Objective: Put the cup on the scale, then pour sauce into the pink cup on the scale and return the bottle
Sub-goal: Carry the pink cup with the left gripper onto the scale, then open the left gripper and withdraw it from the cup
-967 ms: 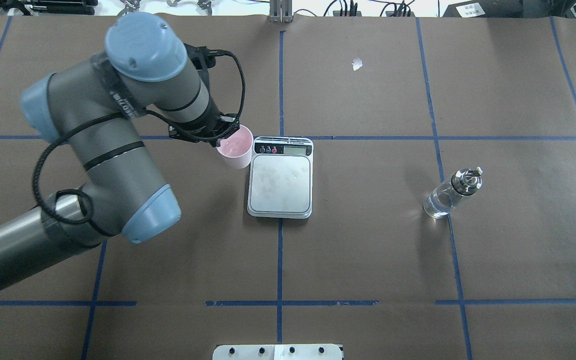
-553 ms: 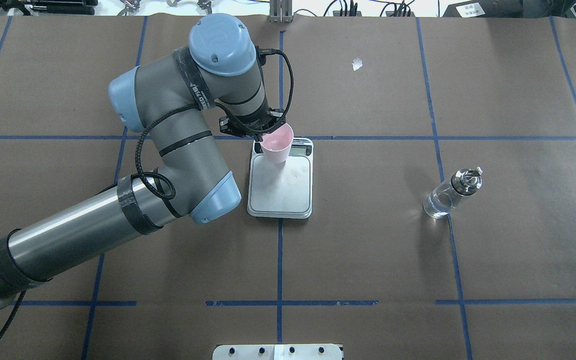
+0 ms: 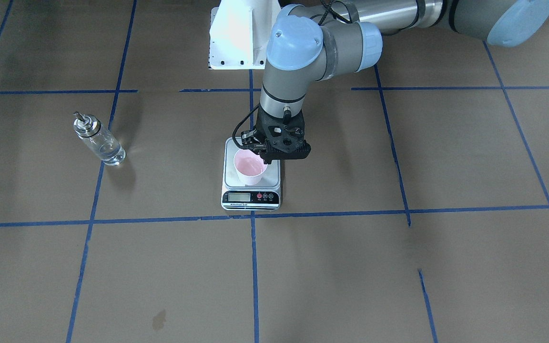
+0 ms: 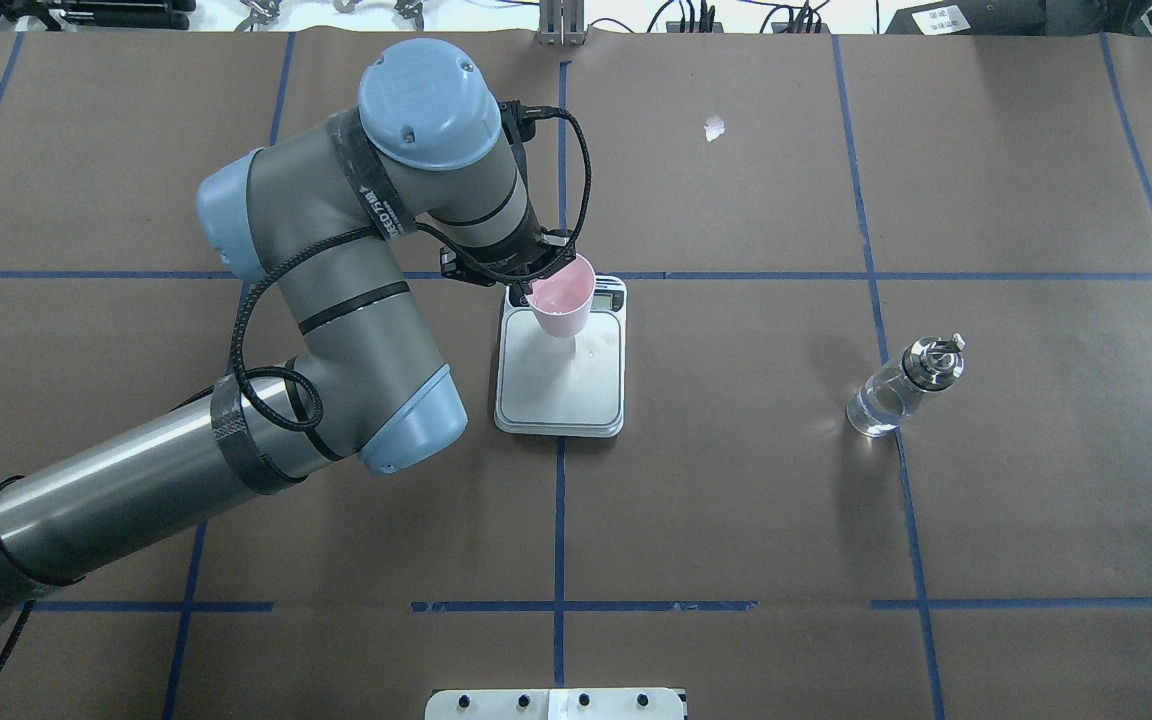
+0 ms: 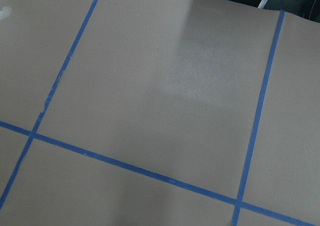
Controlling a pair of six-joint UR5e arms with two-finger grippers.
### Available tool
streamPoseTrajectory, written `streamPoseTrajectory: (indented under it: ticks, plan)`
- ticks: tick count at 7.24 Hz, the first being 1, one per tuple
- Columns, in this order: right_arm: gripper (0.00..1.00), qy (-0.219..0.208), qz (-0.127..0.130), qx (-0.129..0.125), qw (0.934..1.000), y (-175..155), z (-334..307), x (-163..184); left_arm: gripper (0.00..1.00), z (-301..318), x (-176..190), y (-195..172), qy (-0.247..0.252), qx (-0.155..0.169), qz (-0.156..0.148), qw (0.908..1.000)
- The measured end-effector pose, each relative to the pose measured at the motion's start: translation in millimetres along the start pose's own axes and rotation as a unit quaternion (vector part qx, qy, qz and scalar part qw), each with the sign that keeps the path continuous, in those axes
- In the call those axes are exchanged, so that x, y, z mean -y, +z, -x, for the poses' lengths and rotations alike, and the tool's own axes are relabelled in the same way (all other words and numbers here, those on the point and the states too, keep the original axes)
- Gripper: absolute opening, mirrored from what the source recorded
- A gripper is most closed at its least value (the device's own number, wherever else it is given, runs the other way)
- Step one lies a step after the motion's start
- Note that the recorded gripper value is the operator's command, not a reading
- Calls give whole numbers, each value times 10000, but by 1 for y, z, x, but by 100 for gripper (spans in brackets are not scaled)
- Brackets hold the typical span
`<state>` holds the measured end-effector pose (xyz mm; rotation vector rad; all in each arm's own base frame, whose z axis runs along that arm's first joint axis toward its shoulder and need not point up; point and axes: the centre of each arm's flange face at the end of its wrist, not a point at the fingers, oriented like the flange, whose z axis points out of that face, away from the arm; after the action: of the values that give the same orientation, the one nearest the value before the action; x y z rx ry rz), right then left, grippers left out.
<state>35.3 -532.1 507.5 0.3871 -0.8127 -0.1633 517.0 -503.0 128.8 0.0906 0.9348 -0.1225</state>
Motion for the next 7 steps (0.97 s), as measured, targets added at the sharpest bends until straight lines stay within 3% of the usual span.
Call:
streamPoseTrajectory:
  ticks: [5, 7]
  plan:
    - [100, 5, 3, 0, 10000, 0, 0, -1, 0, 0, -27, 13, 123, 10, 129, 9998]
    - [100, 5, 3, 0, 10000, 0, 0, -1, 18, 0, -29, 15, 133, 16, 142, 9998]
